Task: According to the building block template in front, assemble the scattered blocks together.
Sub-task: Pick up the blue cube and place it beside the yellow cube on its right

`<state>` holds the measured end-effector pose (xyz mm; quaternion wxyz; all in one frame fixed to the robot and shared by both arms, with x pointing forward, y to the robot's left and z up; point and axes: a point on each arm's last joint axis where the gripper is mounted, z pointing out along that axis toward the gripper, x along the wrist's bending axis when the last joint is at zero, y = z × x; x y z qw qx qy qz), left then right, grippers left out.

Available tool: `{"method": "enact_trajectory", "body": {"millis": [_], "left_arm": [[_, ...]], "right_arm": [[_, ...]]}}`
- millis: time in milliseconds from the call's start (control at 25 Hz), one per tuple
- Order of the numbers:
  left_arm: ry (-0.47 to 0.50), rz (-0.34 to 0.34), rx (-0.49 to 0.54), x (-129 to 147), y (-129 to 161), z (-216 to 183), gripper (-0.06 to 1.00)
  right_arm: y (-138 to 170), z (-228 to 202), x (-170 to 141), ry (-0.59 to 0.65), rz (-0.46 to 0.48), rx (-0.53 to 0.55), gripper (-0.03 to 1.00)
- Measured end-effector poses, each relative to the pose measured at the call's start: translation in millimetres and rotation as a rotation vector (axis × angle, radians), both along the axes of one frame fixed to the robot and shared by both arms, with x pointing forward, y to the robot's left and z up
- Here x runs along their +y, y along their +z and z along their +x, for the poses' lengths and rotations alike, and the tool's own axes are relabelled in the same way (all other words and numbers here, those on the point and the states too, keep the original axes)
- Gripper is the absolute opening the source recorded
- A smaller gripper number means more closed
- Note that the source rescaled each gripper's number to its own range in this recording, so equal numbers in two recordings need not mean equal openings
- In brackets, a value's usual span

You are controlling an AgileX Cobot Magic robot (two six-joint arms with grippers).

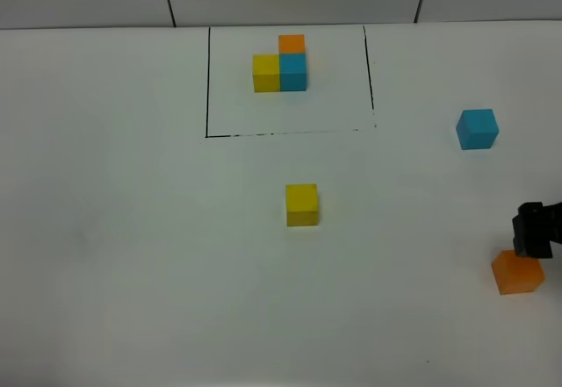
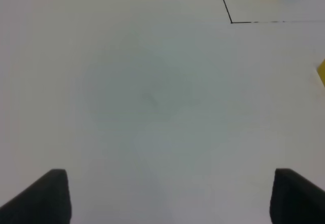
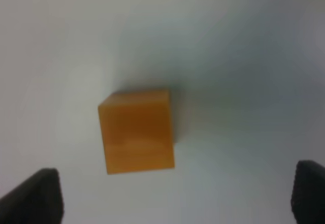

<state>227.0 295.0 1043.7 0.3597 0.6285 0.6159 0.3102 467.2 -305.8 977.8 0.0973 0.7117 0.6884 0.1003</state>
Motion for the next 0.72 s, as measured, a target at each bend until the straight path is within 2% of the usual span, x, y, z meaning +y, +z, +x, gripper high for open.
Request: {"method": "enact_trajectory", "body": {"millis": [240, 520, 720], "left_arm": [[0.000, 0.000, 0.001, 0.0, 0.0, 0.1, 0.68], [0.000, 0.000, 0.001, 0.0, 0.0, 0.1, 0.68], [-0.001, 0.001, 0.001, 0.0, 0.0, 0.1, 0.68]], "right_arm": [[13.4, 47.8, -1.5, 0.023, -0.008, -0.056, 0.82], [-2.9, 116.2, -0.9, 0.077, 0.006, -0.059, 0.82], [-14.8, 154.5, 11.6, 0.154, 0.009, -0.064, 0.82]]}}
